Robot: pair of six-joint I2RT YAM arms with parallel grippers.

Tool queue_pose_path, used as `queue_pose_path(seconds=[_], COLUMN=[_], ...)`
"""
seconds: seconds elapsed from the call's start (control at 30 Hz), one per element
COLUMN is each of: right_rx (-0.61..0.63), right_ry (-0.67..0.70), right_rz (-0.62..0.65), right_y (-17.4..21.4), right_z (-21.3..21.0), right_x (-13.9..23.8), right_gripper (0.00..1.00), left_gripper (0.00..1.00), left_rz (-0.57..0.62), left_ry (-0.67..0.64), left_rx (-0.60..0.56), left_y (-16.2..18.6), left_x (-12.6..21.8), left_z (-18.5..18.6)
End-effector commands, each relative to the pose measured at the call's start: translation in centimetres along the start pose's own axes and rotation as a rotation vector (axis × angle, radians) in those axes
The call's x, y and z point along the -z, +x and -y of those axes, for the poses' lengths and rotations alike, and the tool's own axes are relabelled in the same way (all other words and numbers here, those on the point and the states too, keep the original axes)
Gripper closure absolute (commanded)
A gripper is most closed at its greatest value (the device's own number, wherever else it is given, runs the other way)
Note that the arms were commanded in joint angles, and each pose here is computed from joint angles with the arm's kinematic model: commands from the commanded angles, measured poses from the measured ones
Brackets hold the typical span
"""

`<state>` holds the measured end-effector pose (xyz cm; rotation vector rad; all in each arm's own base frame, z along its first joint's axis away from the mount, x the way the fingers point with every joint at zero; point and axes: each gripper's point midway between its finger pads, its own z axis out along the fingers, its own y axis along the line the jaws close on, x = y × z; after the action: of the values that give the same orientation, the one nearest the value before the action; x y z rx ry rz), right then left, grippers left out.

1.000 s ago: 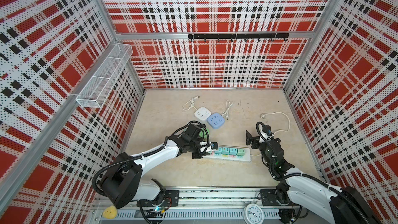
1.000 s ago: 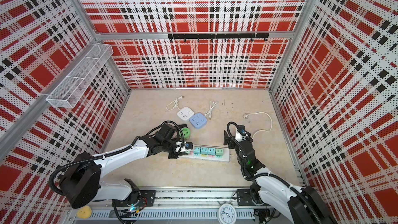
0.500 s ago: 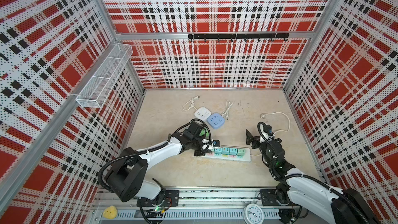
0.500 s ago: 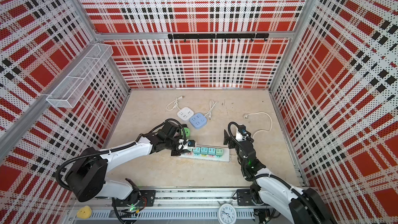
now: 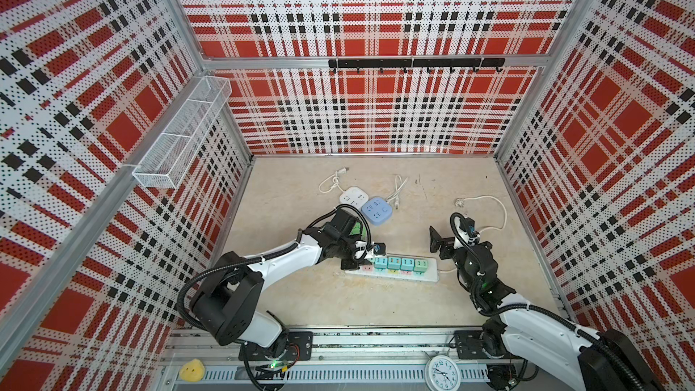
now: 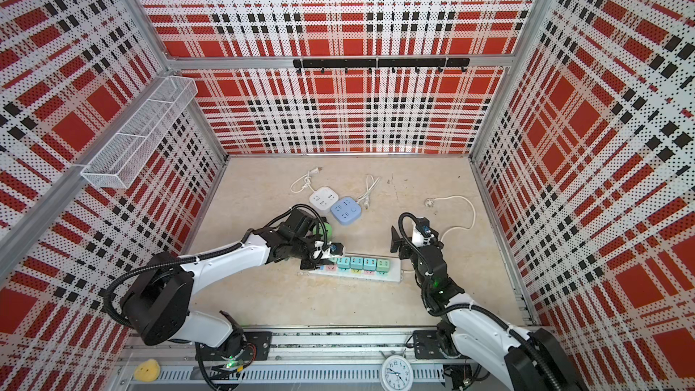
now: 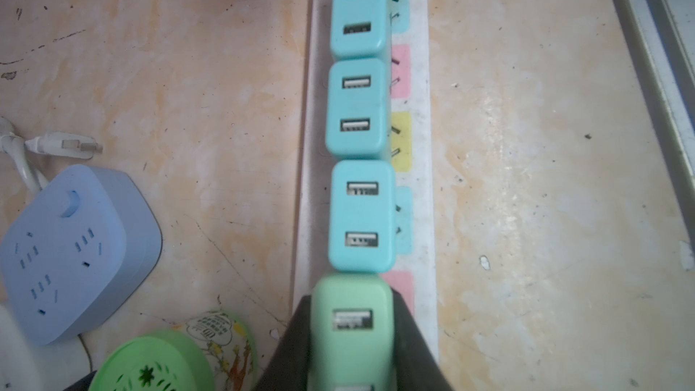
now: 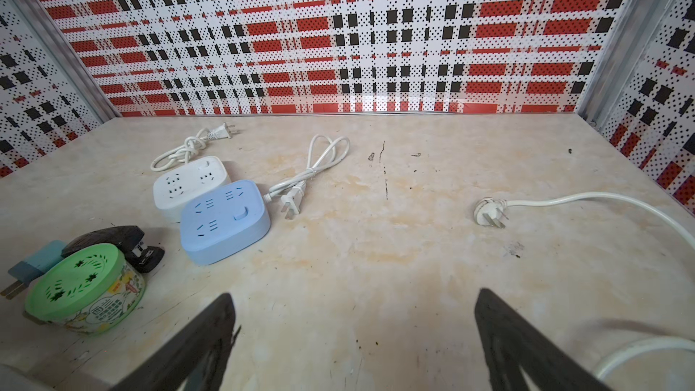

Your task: Insert the plug

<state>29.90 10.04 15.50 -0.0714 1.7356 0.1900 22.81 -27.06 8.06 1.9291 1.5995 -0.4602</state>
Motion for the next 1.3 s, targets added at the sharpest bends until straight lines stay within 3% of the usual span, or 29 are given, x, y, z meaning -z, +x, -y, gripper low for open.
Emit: queue_pose_path(seconds=[0.0, 0.73, 1.27], right_rx=[-0.014, -0.021, -0.014], right_ry=[-0.006, -0.007, -0.051], right_rz=[0.051, 0.055, 0.033], right_y=[-1.5, -1.5, -1.5], right_z=[-0.1, -0.1, -1.1], right_x=[-0.1, 0.2, -0.4], right_gripper=[0.00, 0.00, 0.00], left_gripper=[1.00, 1.00, 1.00], left_rz=[0.017, -0.053, -0.014], left_ry=[0.057, 0.113, 0.100], left_rx=[-0.041, -0.038, 0.001], left_y=[-0.4, -0.2, -0.5], left_x=[0.4, -1.0, -0.2], left_z=[1.3, 1.4, 0.4])
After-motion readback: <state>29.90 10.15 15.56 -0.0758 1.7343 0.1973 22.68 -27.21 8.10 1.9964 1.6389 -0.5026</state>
